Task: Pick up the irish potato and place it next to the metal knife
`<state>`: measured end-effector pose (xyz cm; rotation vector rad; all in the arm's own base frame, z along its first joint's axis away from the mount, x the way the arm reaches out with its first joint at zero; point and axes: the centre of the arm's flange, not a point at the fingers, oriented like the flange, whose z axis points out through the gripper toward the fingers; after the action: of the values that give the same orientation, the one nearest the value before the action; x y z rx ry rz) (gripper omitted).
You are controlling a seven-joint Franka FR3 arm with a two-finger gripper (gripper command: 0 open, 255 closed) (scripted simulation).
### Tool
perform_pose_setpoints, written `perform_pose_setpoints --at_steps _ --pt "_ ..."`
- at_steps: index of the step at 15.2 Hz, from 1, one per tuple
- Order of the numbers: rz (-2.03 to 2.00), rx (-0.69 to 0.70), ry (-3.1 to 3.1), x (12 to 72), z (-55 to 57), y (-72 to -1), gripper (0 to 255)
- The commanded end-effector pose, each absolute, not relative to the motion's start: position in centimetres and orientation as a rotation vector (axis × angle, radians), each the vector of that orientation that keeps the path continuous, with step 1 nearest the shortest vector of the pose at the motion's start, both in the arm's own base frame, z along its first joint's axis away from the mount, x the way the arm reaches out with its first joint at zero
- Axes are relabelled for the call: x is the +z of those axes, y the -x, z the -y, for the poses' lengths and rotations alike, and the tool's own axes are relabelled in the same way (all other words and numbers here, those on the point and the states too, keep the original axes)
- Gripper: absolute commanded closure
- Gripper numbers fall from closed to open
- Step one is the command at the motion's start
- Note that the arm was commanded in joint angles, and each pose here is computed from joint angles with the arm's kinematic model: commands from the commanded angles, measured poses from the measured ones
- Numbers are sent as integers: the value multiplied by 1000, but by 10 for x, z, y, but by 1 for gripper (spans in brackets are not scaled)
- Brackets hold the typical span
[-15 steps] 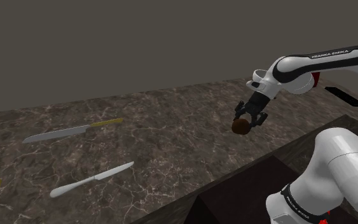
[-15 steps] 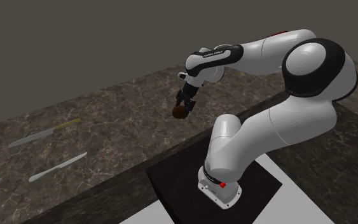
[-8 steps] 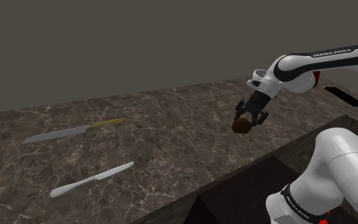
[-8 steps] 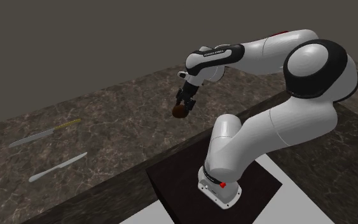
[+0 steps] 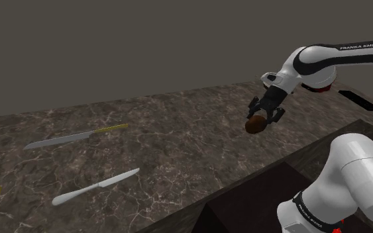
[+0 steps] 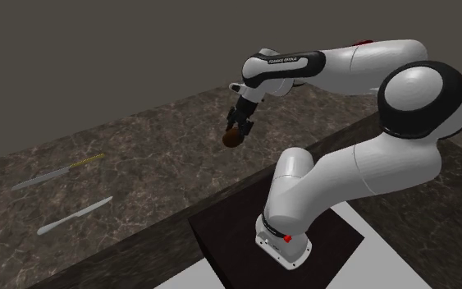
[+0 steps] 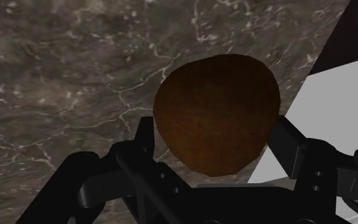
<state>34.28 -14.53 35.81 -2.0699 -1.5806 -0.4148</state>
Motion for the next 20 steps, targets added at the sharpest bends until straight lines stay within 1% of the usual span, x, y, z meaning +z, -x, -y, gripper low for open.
perform_pose_setpoints --at_steps 1,18,20 --pt "1581 -414 2070 369 145 -343 255" --pt "1581 -414 2070 456 145 -343 255" --pt "1581 -414 2070 456 119 -342 255"
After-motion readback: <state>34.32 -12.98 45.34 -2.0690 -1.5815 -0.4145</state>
